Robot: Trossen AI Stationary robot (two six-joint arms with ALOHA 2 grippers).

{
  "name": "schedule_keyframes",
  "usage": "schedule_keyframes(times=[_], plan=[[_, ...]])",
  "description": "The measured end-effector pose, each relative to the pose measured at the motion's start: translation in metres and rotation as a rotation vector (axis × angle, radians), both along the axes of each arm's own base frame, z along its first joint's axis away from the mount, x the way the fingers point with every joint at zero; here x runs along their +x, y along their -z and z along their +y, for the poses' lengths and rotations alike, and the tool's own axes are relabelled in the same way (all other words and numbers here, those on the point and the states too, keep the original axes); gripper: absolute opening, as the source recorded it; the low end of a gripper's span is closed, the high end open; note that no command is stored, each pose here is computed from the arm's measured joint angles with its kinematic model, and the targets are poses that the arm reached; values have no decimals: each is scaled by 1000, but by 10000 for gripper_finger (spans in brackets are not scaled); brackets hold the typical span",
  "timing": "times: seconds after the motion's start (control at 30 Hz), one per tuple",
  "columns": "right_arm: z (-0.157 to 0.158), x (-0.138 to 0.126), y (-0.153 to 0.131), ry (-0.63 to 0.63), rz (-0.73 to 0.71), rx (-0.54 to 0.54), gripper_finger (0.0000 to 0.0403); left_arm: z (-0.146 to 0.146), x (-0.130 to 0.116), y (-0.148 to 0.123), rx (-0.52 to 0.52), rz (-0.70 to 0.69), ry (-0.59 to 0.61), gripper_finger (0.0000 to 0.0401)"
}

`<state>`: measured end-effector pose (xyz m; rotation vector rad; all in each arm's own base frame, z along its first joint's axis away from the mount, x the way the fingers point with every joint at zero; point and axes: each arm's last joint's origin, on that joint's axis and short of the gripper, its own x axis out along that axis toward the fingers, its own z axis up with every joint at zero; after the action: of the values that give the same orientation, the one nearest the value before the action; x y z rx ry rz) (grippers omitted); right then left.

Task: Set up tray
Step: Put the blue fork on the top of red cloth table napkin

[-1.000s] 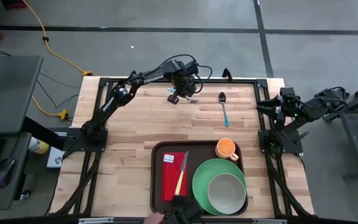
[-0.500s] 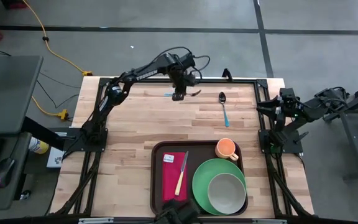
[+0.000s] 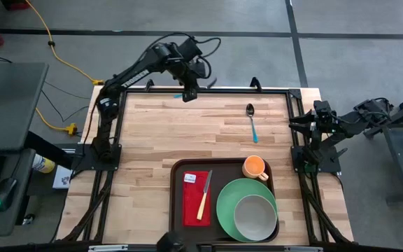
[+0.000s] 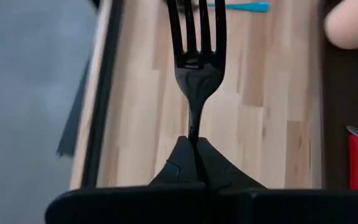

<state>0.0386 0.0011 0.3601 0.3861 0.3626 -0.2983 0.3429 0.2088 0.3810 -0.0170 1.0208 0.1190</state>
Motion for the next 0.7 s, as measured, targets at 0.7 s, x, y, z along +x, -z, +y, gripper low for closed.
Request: schedule_keyframes(times=[0.7], plan=[[-5,-8,-1,13,14,-46,119,-174,-41,-70,189,16,-355,11]])
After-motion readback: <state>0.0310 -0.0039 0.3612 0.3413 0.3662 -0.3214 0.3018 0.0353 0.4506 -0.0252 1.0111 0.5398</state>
